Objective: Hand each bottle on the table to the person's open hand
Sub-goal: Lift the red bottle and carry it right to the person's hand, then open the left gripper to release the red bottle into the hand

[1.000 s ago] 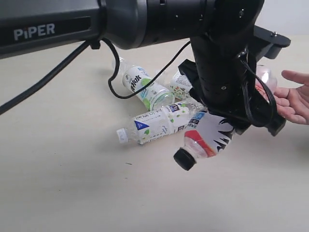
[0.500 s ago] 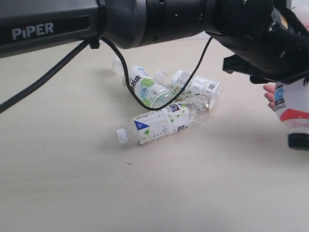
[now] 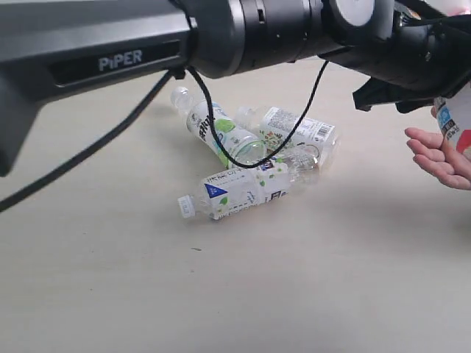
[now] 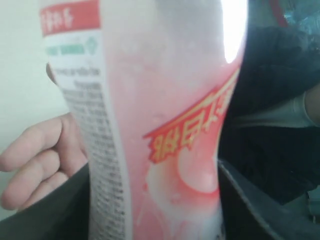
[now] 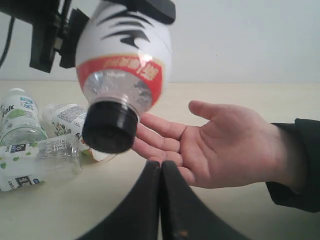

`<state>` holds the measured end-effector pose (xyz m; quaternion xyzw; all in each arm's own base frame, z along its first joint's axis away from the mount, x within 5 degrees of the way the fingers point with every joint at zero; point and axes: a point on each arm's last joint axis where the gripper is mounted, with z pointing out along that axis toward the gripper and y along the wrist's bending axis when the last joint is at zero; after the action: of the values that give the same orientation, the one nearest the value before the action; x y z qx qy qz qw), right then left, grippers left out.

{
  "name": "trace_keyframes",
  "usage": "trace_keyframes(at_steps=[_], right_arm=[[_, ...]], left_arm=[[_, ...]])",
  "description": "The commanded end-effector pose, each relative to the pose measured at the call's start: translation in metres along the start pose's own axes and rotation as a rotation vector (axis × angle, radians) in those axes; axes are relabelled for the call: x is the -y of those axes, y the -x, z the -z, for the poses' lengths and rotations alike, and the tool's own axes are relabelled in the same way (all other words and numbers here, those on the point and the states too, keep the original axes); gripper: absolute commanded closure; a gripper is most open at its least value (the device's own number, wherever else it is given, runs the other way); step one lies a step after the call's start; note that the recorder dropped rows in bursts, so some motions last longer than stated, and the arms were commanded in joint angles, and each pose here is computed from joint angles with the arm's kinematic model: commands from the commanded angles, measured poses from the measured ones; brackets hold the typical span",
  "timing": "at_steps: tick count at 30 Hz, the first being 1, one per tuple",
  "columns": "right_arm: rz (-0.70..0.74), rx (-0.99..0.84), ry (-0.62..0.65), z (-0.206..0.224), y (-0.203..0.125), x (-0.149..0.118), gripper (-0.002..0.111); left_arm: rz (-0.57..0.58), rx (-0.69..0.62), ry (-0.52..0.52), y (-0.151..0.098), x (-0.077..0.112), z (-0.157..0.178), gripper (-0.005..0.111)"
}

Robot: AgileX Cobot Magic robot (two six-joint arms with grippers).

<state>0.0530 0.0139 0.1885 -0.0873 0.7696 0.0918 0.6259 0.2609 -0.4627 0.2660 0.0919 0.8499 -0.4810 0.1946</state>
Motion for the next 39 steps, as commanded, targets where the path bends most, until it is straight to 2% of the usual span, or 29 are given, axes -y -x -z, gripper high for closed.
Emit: trace_keyframes(at_steps=[1,12,18,22,25,30,33,39], right_arm=[[-0.002,0.004,-0.007,0.000,-0.001,0.000,0.108],[-0.002,0.004,-0.007,0.000,-0.001,0.000,0.108],[-0.002,0.004,-0.007,0.000,-0.001,0.000,0.108],[-0.002,0.004,-0.007,0.000,-0.001,0.000,0.108],[-0.002,0.004,-0.007,0.000,-0.001,0.000,0.108],[-0.002,0.004,-0.007,0.000,-0.001,0.000,0.108],[-0.002,0.004,-0.007,0.000,-0.001,0.000,0.108],[-0.002,0.004,-0.007,0.000,-0.001,0.000,0.108]], left_arm=[[0.004,-0.040,-0.035,-0.003,-0.003,-0.019,0.107],[0.013,-0.085,-0.026,-0.014,-0.030,-0.060,0.107],[0.029,-0.081,-0.009,-0.018,-0.043,-0.071,0.107],[0.027,-0.080,-0.010,-0.018,-0.044,-0.072,0.105],[0.017,-0.080,-0.011,-0.018,-0.044,-0.072,0.095],[0.019,-0.082,-0.011,-0.018,-0.044,-0.072,0.061],[0.019,-0.076,-0.013,-0.018,-0.044,-0.072,0.048],[0.017,-0.071,-0.014,-0.017,-0.044,-0.072,0.041]])
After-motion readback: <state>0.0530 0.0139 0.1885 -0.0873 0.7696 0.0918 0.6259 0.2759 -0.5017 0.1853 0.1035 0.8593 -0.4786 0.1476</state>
